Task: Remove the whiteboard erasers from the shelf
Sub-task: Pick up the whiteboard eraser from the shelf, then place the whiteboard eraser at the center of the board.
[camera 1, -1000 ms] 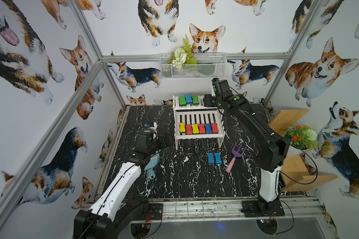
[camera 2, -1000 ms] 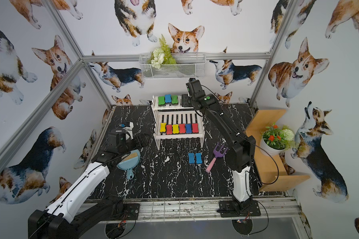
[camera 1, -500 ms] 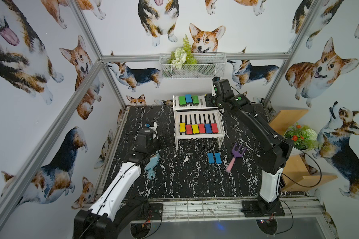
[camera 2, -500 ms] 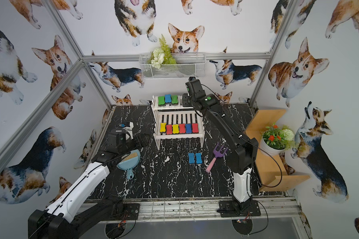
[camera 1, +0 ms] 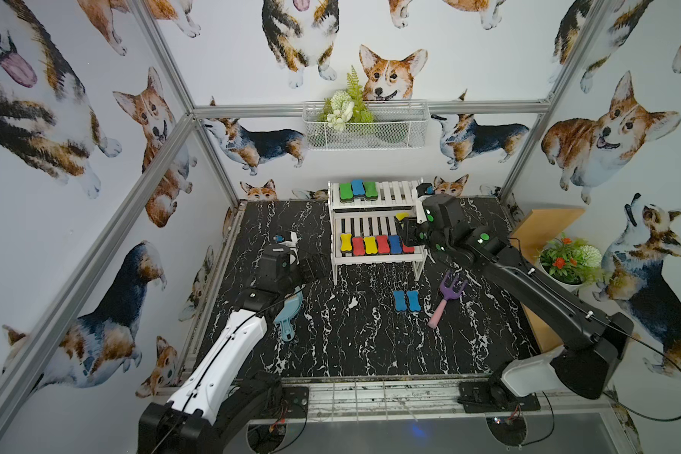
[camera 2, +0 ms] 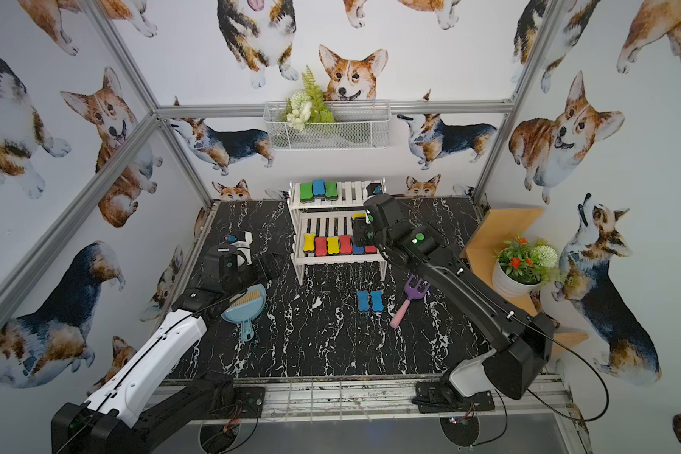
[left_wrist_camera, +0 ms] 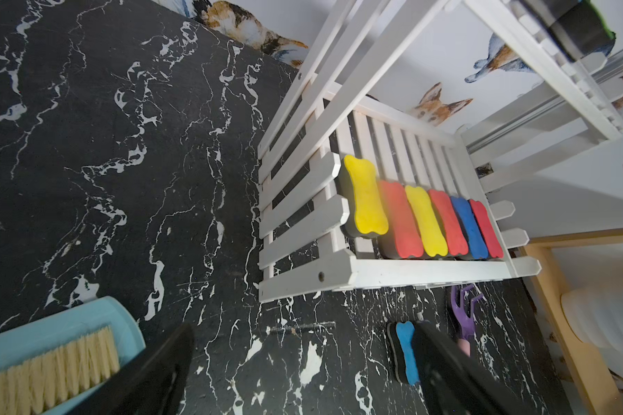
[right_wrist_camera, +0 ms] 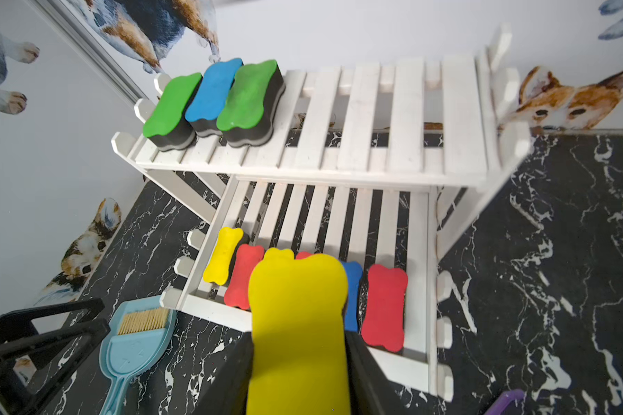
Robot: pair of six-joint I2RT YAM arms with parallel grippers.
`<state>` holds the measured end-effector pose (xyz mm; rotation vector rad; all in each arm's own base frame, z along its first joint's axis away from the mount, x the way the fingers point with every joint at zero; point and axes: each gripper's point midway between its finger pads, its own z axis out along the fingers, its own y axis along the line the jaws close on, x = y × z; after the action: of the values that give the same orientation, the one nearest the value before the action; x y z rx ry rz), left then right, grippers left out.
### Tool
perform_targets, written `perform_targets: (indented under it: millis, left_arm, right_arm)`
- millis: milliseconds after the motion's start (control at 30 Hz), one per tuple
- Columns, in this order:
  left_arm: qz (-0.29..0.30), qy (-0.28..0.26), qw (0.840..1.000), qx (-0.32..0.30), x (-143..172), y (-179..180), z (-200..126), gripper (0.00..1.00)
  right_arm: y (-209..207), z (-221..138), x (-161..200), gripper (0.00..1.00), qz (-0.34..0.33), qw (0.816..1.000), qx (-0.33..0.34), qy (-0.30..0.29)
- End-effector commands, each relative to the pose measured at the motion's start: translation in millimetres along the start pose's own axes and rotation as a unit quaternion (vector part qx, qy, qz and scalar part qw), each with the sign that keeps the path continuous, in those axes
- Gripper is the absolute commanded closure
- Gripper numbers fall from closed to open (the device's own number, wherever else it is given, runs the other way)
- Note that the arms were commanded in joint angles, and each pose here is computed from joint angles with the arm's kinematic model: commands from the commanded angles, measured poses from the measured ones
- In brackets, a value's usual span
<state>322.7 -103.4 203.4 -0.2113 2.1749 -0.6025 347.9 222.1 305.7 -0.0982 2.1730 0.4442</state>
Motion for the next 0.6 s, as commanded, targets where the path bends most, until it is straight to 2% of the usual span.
perform_targets:
  millis: [0,267,433,567]
  left_arm:
    - [0.004,-0.007,1.000,0.007,-3,-3,-1,0.00]
    - [0.003,-0.009,1.000,0.005,-4,-2,-2,0.00]
    - [0.002,-0.009,1.000,0.004,-4,-2,-1,0.00]
    - [0.002,-0.009,1.000,0.004,-4,-2,-2,0.01]
  right_arm:
    - [8,-8,18,0.58,0.033,0.999,-0.026,-0.009]
    - [3,-13,103,0.59,0.029,0.998,-0.026,0.049]
    - [0,-1,160,0.59,0.035,0.995,-0.025,0.094]
    - [3,12,190,0.59,0.039,0.992,-0.029,0.112]
